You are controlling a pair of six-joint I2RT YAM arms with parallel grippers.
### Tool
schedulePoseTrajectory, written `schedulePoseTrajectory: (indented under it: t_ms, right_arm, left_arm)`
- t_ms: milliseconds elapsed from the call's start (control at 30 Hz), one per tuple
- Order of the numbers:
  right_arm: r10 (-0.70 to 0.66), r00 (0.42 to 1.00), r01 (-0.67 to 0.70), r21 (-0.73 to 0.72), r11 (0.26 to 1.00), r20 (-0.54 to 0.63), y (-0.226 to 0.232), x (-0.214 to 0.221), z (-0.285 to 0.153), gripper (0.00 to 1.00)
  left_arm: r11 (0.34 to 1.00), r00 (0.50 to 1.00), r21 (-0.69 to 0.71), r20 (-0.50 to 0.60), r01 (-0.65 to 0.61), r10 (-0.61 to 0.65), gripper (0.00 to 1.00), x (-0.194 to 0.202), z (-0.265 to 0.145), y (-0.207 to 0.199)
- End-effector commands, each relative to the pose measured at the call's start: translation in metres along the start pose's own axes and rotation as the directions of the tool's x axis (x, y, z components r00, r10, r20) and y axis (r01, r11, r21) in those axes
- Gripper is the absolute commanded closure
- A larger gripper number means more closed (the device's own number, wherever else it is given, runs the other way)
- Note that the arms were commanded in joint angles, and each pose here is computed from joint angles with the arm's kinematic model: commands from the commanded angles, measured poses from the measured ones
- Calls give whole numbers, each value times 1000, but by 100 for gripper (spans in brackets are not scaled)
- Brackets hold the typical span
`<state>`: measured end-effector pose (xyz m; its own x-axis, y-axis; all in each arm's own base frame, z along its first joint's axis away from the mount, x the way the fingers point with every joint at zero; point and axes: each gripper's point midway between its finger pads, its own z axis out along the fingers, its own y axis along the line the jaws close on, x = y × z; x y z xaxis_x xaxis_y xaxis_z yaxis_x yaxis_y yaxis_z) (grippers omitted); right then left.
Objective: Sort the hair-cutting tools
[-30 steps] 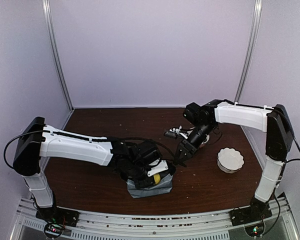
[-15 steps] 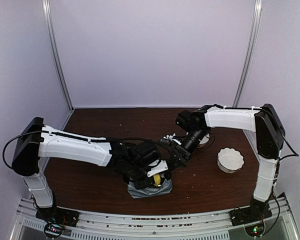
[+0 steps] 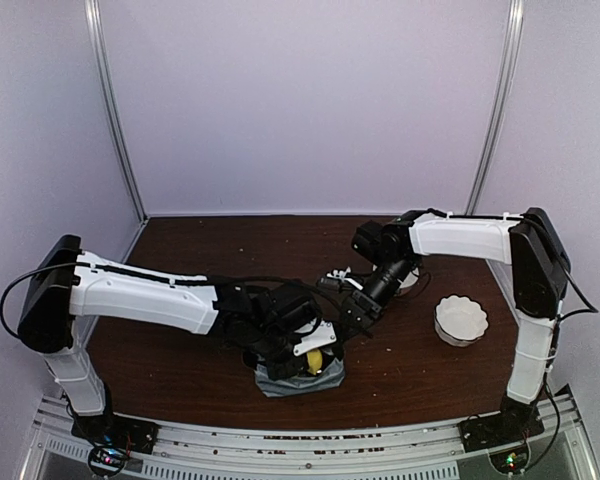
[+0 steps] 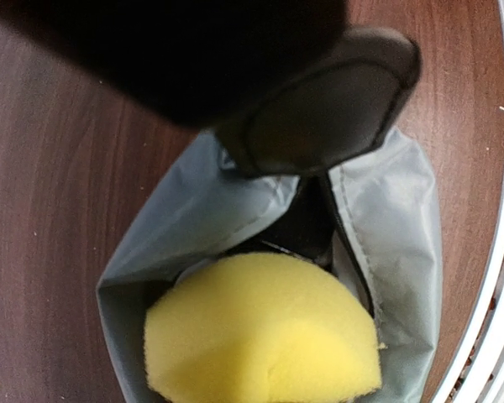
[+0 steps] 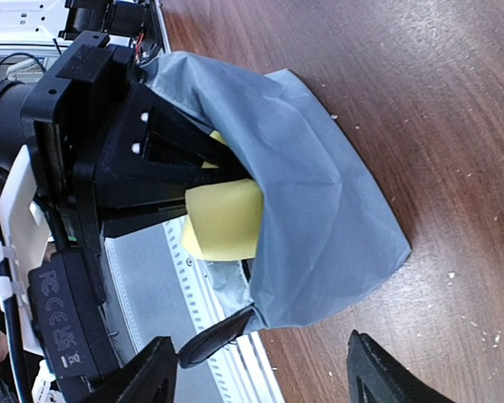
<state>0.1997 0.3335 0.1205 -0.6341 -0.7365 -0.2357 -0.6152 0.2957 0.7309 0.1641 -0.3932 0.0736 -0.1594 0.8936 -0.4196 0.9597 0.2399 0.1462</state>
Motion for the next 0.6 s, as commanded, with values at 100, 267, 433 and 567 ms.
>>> schedulePoseTrajectory:
  t_ms: [100,267,433,567]
  right_arm:
    - [-39,999,38,-100,994,-8,37,3,6,29]
    - [-20,1000,20,-4,1000,-18,19,4,9,42]
    - [-27,1000,27,42,999,7,14,0,-1,79]
    - [-35,999,32,108,994,26,6,-2,-11,100]
  left_arm:
    - [994,998,-108,52,-28,34,100,-10,0,22]
    - [994,997,-108,63,-27,34,100,-15,-1,23]
    - [996,998,-88,58,-28,33,100,-8,-3,18]
    - [996,996,-89,83,-25,32,100,-7,-11,18]
